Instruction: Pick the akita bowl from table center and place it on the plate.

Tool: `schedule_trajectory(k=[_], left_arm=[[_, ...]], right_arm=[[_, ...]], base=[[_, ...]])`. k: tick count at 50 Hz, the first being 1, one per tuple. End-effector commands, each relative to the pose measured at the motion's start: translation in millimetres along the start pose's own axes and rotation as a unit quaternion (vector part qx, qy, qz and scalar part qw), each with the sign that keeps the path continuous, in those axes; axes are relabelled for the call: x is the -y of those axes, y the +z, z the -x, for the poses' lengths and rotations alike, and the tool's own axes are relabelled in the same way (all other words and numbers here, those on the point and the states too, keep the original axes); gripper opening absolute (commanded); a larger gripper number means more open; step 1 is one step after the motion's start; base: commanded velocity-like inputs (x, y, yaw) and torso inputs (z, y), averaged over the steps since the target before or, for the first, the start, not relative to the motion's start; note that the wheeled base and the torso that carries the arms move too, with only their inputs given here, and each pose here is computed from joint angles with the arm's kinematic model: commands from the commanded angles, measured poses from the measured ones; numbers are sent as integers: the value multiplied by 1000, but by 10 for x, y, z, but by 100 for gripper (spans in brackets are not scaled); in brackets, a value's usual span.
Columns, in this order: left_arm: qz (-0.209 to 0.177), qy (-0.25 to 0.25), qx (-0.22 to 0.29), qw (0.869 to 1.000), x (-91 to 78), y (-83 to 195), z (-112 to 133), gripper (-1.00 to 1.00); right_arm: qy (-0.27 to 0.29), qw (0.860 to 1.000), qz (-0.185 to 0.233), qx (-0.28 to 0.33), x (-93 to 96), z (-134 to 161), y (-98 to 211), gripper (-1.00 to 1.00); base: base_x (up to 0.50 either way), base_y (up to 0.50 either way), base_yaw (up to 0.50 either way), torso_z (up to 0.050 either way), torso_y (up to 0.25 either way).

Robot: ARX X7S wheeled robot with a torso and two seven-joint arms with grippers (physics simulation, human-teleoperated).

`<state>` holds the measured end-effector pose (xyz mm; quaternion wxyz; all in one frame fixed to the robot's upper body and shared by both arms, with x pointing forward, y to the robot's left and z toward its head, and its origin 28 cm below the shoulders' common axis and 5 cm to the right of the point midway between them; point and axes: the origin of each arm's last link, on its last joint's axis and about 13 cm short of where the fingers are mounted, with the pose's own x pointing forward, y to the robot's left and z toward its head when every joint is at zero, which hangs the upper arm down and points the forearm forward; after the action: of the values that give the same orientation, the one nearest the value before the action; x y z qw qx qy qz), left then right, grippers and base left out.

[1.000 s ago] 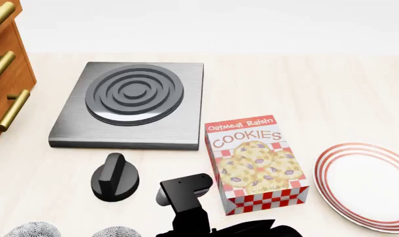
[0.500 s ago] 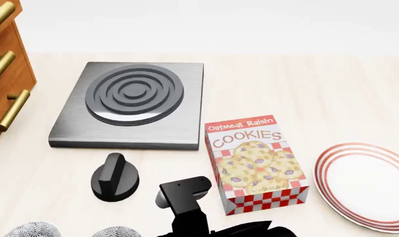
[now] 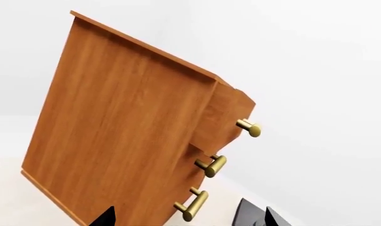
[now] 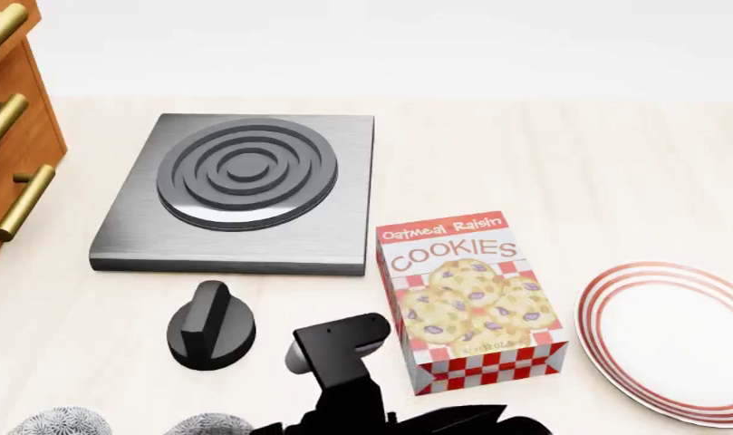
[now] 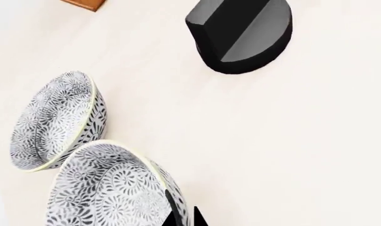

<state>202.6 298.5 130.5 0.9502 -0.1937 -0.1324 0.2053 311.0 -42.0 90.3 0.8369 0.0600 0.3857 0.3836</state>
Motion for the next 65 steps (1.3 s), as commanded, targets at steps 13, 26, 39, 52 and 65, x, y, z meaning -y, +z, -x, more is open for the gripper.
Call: schedule_trajectory(k=[13,26,39,52,65], left_arm=[[0,-6,2,1000,32,22,6,100],[-2,-12,3,1000,56,33,-7,100],[-4,-15,2,1000,59,24,-3,100],[-4,-15,3,1000,56,23,-3,100],[-4,-13,2,1000,55,24,-6,100]], right_arm=[[-106,945,116,286,-302,961,263,-100],[-208,895,164,358,-314,1402,381,-100],[-350,822,238,380,-289,1811,523,-100],[-443,809,154,353,-79,2102,516,-100],[-427,825,28,369,127,2270,447,-100]], base=[[0,0,0,0,0],[0,0,0,0,1],[0,0,0,0,0],[0,0,0,0,0],[0,0,0,0,0]])
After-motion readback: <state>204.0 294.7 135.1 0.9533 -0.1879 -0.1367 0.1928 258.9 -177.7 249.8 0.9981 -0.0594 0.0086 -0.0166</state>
